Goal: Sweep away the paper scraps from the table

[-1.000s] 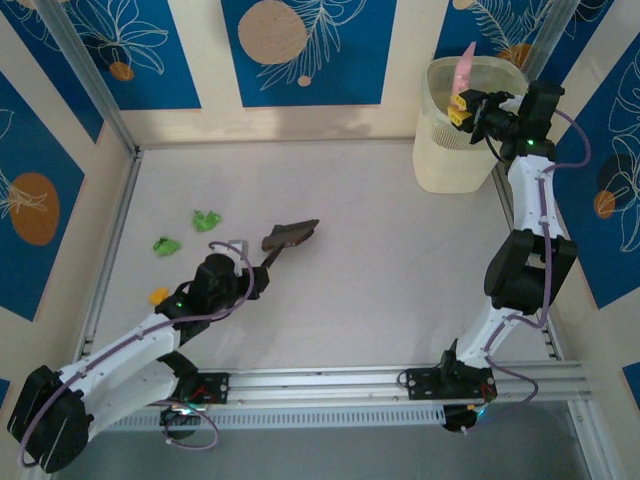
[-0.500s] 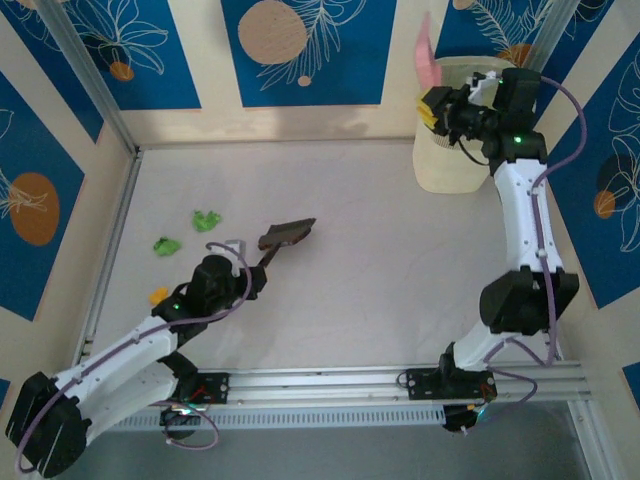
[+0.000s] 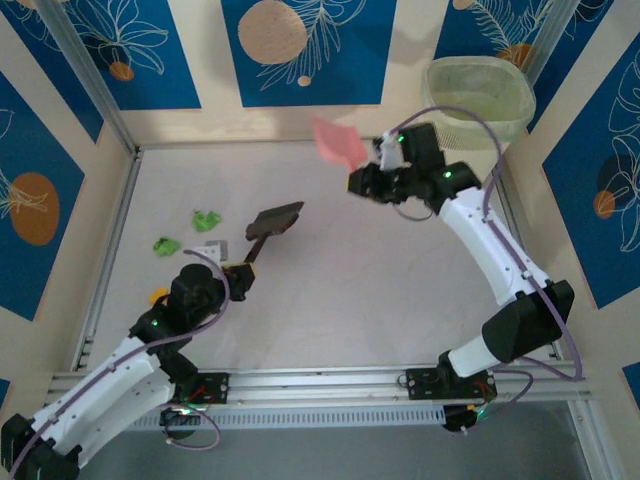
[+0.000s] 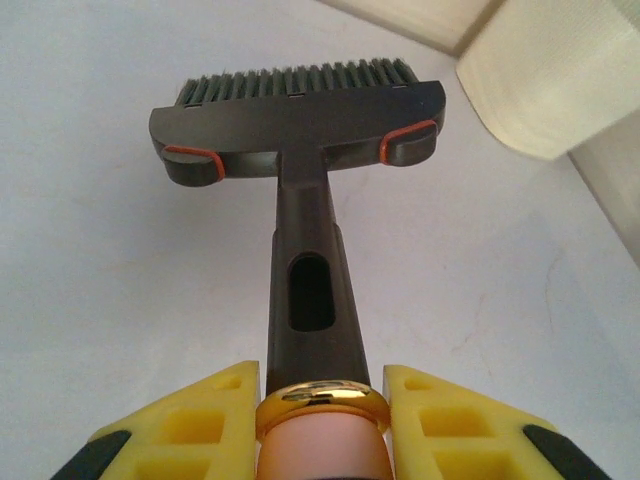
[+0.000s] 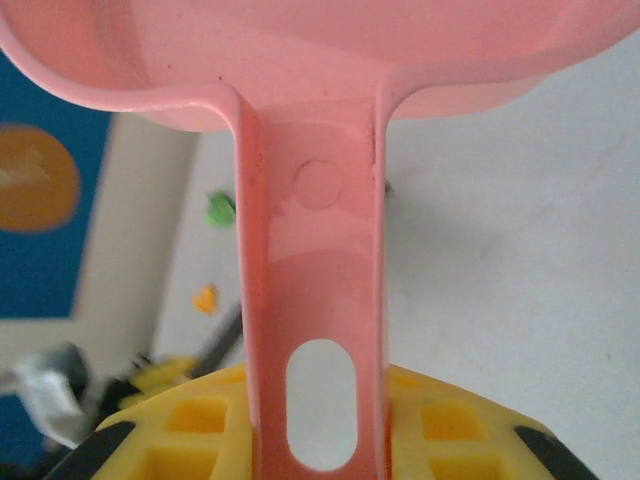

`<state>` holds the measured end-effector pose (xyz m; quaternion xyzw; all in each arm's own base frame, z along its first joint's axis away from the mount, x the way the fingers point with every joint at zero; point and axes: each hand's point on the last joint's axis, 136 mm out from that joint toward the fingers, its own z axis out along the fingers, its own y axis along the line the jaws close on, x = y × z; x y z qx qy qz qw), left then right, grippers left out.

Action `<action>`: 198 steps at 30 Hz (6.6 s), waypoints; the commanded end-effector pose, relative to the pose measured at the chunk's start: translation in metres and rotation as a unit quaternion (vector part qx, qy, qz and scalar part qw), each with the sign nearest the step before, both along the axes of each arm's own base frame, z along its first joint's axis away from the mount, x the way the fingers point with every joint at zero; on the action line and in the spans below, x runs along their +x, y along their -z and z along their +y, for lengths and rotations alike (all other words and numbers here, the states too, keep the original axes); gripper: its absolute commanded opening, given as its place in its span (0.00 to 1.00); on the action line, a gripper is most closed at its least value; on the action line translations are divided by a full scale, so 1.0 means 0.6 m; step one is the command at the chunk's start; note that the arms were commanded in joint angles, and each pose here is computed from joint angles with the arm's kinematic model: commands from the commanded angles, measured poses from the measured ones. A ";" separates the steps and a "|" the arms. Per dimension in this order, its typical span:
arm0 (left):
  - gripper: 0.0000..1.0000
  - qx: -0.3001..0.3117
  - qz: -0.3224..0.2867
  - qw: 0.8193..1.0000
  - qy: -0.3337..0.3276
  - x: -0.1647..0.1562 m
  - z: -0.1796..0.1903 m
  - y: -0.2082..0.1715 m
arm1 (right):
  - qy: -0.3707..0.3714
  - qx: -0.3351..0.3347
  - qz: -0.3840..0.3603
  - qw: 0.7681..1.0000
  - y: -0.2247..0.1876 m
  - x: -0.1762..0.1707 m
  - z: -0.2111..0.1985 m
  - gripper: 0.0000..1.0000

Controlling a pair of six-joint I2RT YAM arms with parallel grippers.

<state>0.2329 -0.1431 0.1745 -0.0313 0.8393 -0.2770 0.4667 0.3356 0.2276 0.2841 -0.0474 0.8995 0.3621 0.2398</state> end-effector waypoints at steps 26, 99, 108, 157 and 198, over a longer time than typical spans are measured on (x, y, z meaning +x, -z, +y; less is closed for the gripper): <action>0.00 0.135 0.020 0.953 -0.269 0.022 0.180 -0.096 | -0.278 -0.309 -0.064 0.907 0.310 -0.178 0.141 0.00; 0.00 -0.052 0.127 0.980 -0.144 0.075 0.101 -0.044 | -0.212 -0.344 -0.016 0.914 0.425 -0.071 0.180 0.00; 0.00 -0.065 0.110 0.975 -0.183 0.147 0.101 -0.061 | -0.212 -0.343 -0.008 0.915 0.425 -0.075 0.177 0.00; 0.00 -0.110 0.222 0.969 -0.008 0.068 -0.005 -0.002 | -0.167 -0.315 -0.019 0.934 0.387 -0.056 0.158 0.00; 0.00 -0.008 0.066 0.988 -0.136 0.055 0.113 -0.025 | -0.091 -0.266 -0.049 0.958 0.244 -0.047 0.096 0.00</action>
